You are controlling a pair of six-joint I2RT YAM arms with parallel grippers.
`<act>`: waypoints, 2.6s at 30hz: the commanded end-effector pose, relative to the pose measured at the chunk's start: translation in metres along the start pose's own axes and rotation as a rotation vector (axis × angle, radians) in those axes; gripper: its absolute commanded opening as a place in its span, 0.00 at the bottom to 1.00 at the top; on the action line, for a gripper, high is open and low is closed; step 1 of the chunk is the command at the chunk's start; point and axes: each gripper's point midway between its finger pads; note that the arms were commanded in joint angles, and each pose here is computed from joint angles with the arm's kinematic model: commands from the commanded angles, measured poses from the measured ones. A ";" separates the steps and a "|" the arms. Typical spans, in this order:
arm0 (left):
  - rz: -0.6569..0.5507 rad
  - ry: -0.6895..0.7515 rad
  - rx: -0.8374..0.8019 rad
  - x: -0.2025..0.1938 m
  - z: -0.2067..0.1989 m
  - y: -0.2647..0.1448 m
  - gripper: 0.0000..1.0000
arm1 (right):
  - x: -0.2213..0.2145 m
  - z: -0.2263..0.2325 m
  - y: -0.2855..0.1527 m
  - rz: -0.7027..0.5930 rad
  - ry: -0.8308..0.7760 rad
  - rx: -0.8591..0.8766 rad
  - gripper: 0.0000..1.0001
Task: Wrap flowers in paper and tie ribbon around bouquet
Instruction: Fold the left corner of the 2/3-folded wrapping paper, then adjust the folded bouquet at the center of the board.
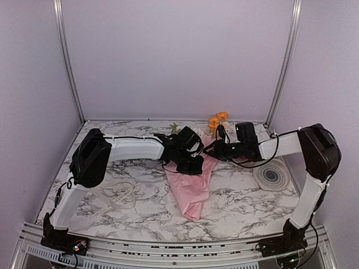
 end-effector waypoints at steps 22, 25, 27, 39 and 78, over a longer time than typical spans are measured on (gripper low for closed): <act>-0.164 0.393 0.077 0.019 -0.037 -0.072 0.51 | -0.017 -0.073 -0.013 0.031 0.095 -0.104 0.00; -0.159 0.428 0.116 0.009 -0.029 -0.082 0.49 | -0.027 -0.085 -0.008 0.049 0.115 -0.119 0.00; -0.143 0.442 0.165 0.000 -0.018 -0.083 0.45 | -0.033 -0.092 -0.004 0.061 0.126 -0.130 0.00; 0.181 0.923 0.273 -0.122 -0.018 -0.031 0.38 | -0.040 -0.099 -0.002 0.073 0.139 -0.141 0.00; 0.230 1.033 0.310 -0.170 0.000 -0.042 0.32 | -0.029 -0.082 -0.008 0.058 0.092 -0.150 0.00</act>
Point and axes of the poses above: each gripper's point midway between its finger pads, its own y axis out along the fingers, its own z axis along the line the jaws close on, x = y × z, and after that the axes turned 4 degrees about -y, right-handed
